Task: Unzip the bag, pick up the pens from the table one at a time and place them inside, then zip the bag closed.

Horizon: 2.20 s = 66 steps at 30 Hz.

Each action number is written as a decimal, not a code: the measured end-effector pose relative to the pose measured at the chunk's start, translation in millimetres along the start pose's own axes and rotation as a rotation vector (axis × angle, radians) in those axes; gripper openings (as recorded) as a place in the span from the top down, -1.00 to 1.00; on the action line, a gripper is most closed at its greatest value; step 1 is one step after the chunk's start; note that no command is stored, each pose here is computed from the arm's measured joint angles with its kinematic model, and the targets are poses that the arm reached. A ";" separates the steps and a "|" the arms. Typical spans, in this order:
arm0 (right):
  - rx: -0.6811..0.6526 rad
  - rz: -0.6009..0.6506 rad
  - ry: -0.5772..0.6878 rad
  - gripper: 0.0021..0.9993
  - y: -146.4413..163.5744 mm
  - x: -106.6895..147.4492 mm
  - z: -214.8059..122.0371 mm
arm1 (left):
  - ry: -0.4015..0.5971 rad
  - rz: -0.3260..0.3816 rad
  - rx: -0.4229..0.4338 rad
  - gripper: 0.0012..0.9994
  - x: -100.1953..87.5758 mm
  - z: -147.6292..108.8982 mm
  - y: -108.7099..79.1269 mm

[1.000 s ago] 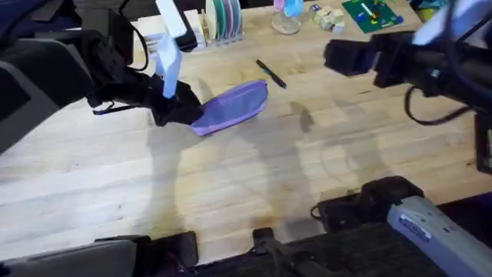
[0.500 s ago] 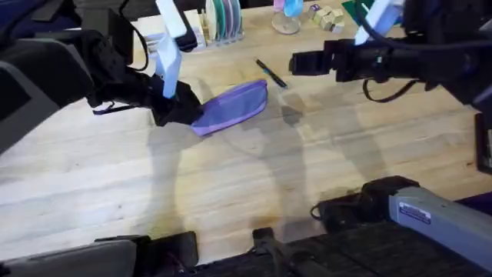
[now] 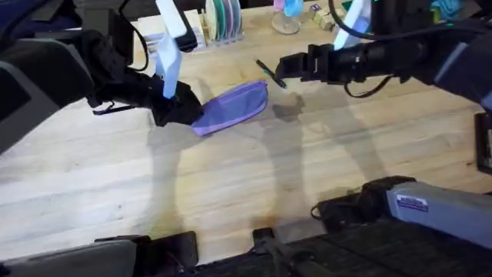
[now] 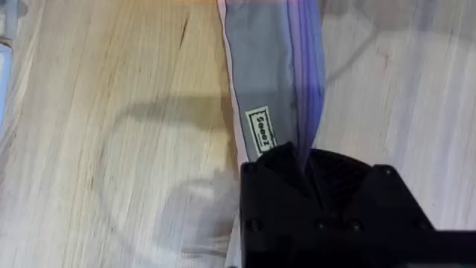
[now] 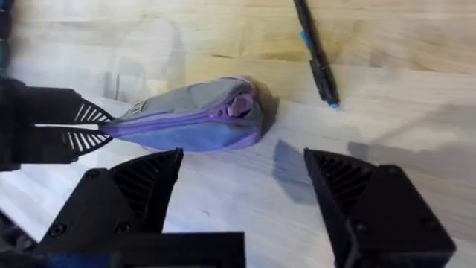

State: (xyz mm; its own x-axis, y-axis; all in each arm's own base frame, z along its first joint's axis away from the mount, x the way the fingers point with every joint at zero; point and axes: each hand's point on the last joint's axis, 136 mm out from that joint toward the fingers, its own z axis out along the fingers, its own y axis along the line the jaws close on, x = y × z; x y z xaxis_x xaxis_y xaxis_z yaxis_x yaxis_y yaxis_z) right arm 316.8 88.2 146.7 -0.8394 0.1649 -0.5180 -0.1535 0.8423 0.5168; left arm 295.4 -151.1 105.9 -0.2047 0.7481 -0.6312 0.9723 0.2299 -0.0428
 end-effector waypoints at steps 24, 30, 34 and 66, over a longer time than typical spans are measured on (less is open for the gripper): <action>-0.210 0.127 0.121 -1.00 10.7 8.0 75.4 | 0.000 0.000 0.000 0.92 0.1 0.1 -0.1; -0.273 0.124 0.115 -1.00 21.5 4.1 81.1 | 0.000 0.000 0.000 0.92 0.1 0.0 -0.1; -0.330 0.111 0.088 -0.99 31.7 -5.0 78.7 | 0.000 0.000 0.000 0.92 0.0 0.0 -0.1; -0.369 0.178 0.079 0.92 28.3 -12.7 73.0 | 0.014 -0.010 0.004 0.92 3.5 -0.4 -1.3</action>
State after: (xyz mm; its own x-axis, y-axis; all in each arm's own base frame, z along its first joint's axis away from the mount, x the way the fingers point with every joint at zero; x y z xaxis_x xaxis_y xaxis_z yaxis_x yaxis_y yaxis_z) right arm 361.2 147.4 118.1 -0.9049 0.2392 -0.3521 -0.1668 0.5616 0.8104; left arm 293.4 -148.6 104.0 -0.2162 0.7544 -0.6198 0.9705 0.2352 -0.0523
